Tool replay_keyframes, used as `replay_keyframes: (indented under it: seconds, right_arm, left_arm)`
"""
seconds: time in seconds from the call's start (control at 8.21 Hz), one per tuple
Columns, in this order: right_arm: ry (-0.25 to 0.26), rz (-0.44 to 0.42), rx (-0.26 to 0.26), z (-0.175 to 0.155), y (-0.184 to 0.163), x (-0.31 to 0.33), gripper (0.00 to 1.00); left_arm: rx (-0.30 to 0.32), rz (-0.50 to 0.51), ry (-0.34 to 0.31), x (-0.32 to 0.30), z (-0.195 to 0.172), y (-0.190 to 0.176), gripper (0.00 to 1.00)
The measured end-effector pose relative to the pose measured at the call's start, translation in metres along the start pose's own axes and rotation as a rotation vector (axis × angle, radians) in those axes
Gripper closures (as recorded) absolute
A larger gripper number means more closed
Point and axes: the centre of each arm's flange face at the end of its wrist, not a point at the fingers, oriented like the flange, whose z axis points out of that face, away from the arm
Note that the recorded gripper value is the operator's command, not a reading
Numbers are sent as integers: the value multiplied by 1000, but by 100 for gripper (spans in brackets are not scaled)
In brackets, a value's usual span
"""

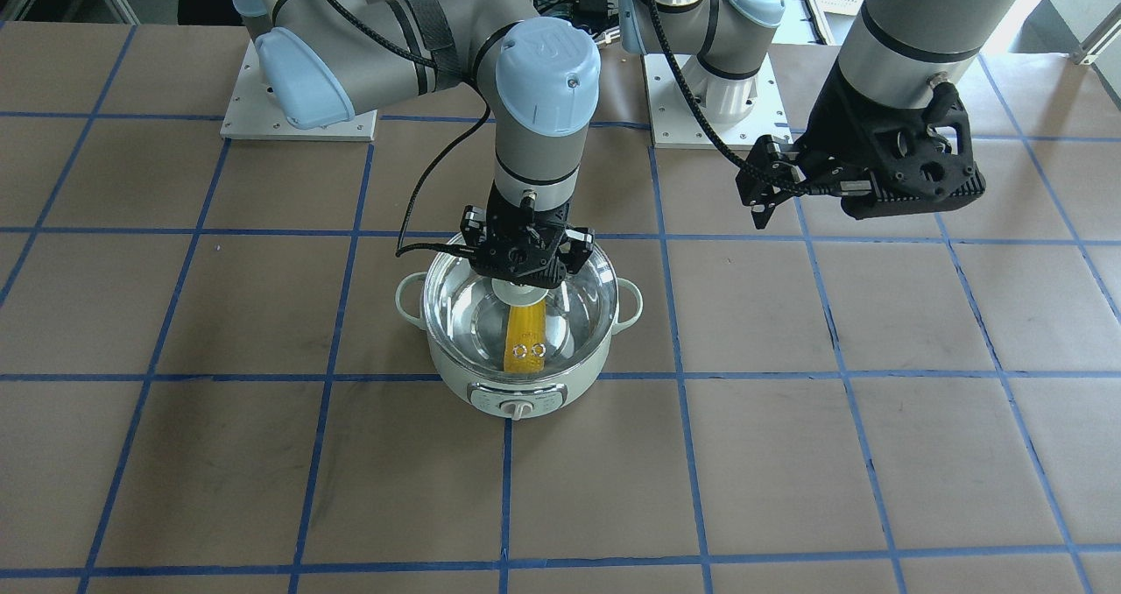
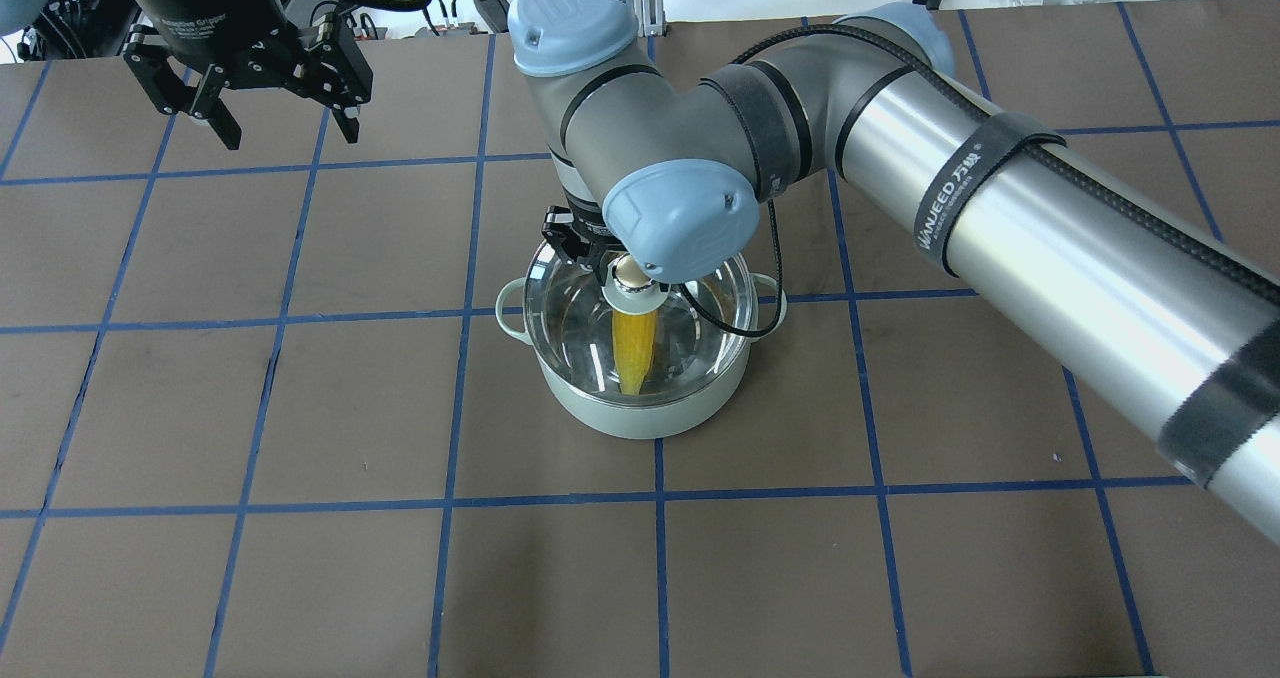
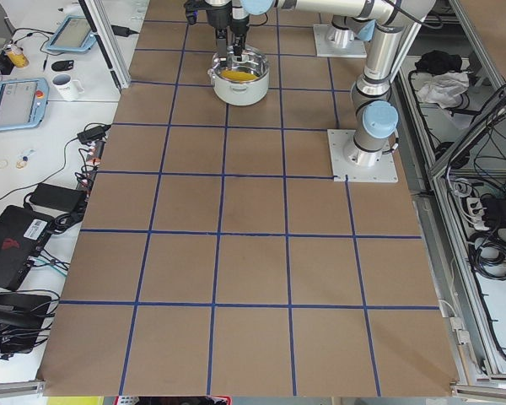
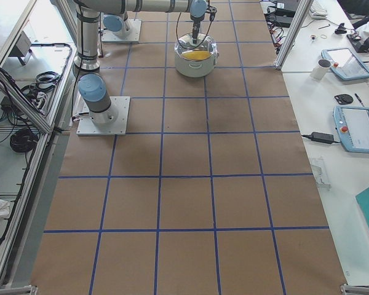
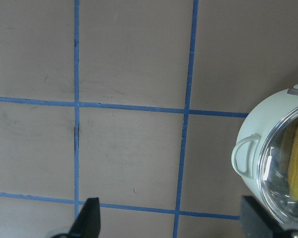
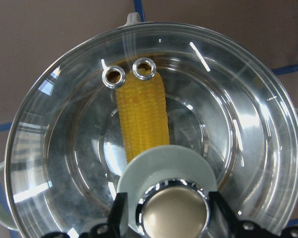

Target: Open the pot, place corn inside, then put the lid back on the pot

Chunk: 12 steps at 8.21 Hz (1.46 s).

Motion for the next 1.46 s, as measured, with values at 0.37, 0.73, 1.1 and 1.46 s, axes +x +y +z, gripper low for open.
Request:
replay_keyframes:
  seconds: [0.37, 0.73, 1.1, 1.46]
  right_arm:
    - [-18, 3, 20, 0, -2, -1, 17]
    - [-68, 33, 82, -7, -11, -4, 17]
    - [-45, 36, 119, 1, -19, -5, 17]
    - [22, -62, 150, 2, -24, 3, 10]
  left_arm:
    - [0, 0, 0, 0, 0, 0, 0]
    - [0, 0, 0, 0, 0, 0, 0]
    - [0, 0, 0, 0, 0, 1, 0]
    - [2, 0, 0, 0, -1, 1, 0]
